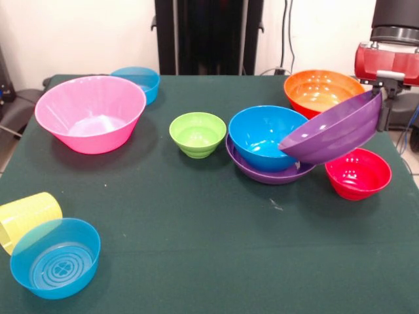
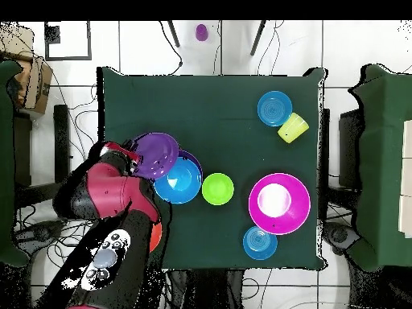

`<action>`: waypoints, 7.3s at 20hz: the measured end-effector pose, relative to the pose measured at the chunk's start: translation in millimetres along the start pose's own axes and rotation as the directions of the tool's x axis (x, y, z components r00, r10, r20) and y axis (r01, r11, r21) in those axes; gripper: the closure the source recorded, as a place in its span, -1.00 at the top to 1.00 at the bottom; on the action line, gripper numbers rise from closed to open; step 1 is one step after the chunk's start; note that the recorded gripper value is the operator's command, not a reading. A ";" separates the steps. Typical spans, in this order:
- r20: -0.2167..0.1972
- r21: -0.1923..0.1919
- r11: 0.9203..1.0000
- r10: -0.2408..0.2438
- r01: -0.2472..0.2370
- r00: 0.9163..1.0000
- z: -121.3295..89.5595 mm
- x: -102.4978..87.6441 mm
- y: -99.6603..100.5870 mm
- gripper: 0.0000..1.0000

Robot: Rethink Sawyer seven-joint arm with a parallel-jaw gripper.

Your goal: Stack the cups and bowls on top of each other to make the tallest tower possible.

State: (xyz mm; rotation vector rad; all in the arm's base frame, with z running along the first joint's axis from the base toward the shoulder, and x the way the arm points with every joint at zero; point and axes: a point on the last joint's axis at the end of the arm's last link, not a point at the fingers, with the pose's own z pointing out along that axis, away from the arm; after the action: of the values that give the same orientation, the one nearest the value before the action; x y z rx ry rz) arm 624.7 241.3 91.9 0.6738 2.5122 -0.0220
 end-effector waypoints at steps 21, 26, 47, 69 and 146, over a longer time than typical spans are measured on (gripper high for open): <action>-0.010 0.023 1.000 -0.006 0.006 1.000 30.3 33.5 19.1 -1.00; -0.023 0.044 0.999 -0.019 0.020 1.000 40.7 67.2 43.9 -1.00; -0.014 0.093 0.995 -0.032 0.033 0.999 53.2 91.8 51.3 1.00; -0.004 0.145 0.989 -0.042 0.042 0.999 65.9 95.5 40.8 1.00; 0.209 -0.063 0.984 0.175 -0.165 0.962 -137.1 -224.5 -99.5 1.00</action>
State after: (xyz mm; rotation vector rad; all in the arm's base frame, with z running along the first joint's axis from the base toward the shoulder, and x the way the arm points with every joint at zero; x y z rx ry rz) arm 675.0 71.3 310.2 0.8208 2.2358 0.0232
